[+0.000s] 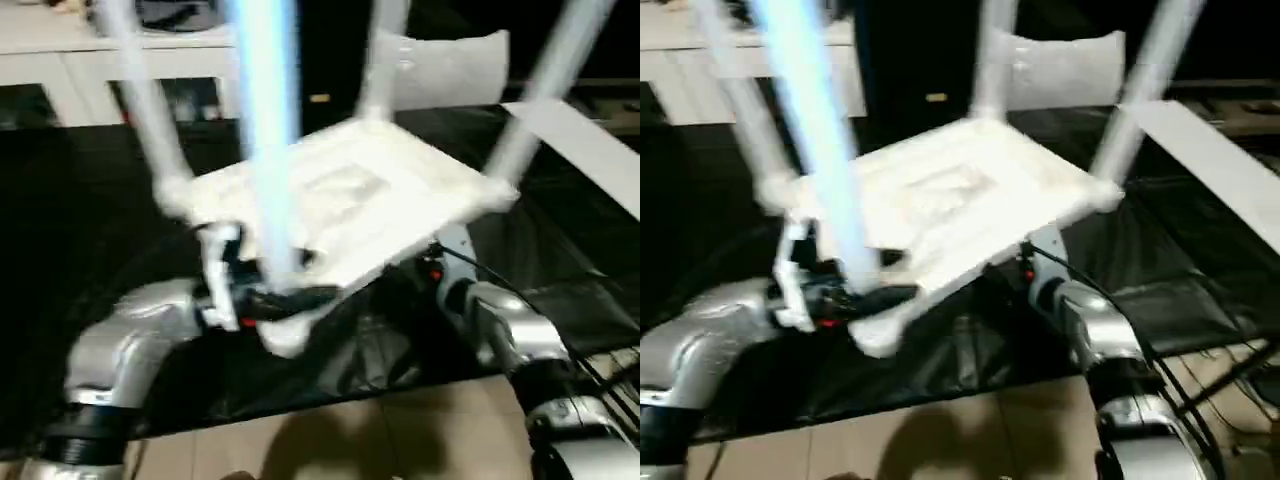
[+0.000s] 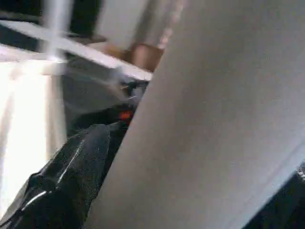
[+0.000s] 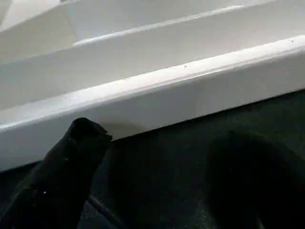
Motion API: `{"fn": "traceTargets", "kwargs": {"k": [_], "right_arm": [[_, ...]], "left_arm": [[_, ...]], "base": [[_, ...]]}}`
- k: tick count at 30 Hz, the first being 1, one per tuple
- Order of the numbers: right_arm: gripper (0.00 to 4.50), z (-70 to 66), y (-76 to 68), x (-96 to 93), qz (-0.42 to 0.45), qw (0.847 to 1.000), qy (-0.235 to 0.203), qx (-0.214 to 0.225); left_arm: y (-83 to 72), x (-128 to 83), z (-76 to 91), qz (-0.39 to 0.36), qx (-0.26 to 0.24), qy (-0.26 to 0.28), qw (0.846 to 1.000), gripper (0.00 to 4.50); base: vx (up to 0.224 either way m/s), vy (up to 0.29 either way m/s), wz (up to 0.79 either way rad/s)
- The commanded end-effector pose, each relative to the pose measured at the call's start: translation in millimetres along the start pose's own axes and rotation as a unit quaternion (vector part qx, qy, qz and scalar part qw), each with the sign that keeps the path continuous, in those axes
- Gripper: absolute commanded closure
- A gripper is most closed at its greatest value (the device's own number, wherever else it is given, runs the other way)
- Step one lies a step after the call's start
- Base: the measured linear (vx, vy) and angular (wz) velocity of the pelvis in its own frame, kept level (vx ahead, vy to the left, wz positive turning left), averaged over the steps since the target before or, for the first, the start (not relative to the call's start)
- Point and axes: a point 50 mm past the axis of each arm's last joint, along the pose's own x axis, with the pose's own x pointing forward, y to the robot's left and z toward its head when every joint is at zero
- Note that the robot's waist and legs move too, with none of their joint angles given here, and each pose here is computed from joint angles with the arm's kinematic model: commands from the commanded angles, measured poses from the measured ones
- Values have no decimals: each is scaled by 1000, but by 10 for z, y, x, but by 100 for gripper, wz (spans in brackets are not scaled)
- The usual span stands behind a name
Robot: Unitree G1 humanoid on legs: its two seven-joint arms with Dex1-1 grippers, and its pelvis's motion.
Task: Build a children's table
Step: Rotate table base
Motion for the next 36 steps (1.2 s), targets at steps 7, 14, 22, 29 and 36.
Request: {"fn": "traceTargets", "kwargs": {"k": [7,14,22,29,36], "right_arm": [[0,217,213,167,67,996,-31,-43],[0,210,276,207,85,994,-29,-54],[0,156,345,234,110,992,-24,-63],[0,161,302,246,79,995,-31,-55],[0,108,140,163,49,997,-31,-51]], "left_arm": [[-214,342,104,-119,-26,-4,993,3],[-296,566,187,-160,-28,-11,987,3],[-333,884,221,-157,-28,-28,987,3],[-113,1054,170,-33,40,-17,999,3],[1,1030,192,31,71,-27,997,3]], "base": [[0,0,0],[0,0,0],[0,0,0],[0,0,0],[0,0,0]]}}
